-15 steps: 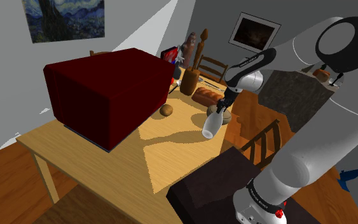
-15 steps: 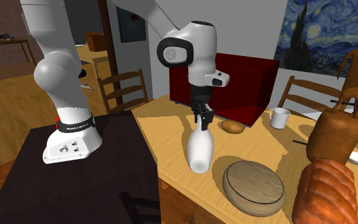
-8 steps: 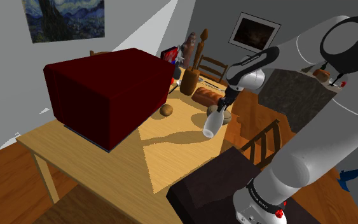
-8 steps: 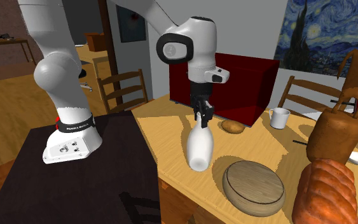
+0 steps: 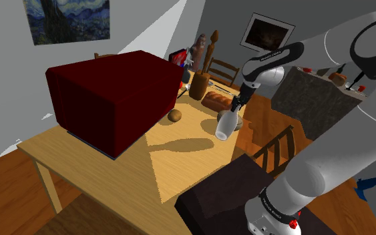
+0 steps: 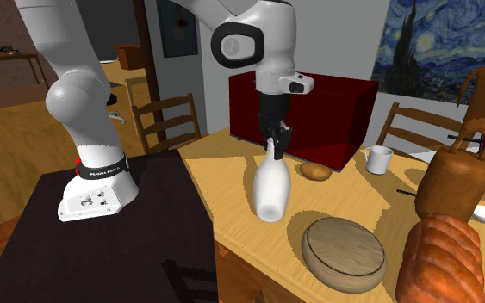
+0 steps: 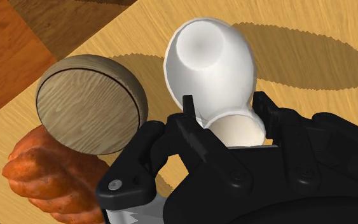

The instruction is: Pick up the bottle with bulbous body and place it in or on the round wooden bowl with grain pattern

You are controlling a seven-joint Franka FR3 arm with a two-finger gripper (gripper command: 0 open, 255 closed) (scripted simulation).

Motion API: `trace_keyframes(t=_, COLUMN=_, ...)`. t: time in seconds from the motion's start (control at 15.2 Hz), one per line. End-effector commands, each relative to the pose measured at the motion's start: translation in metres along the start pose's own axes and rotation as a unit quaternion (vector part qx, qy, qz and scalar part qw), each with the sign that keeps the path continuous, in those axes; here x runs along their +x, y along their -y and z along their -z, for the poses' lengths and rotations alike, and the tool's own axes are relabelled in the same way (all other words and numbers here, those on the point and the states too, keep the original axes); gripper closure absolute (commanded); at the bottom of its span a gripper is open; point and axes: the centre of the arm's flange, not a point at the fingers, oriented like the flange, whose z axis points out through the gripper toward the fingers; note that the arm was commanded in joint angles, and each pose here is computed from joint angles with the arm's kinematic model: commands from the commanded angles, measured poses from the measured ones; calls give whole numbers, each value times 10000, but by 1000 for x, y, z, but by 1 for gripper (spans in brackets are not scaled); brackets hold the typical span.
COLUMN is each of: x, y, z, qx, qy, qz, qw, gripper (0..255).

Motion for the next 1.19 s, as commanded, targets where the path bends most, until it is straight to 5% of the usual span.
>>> trace_keyframes(t=0.0, x=1, y=0, z=10, qx=0, qy=1, qz=0, qw=10000, gripper=255)
trace_keyframes(t=1.12, x=5, y=0, z=100, qx=0, qy=1, qz=0, qw=10000, gripper=255)
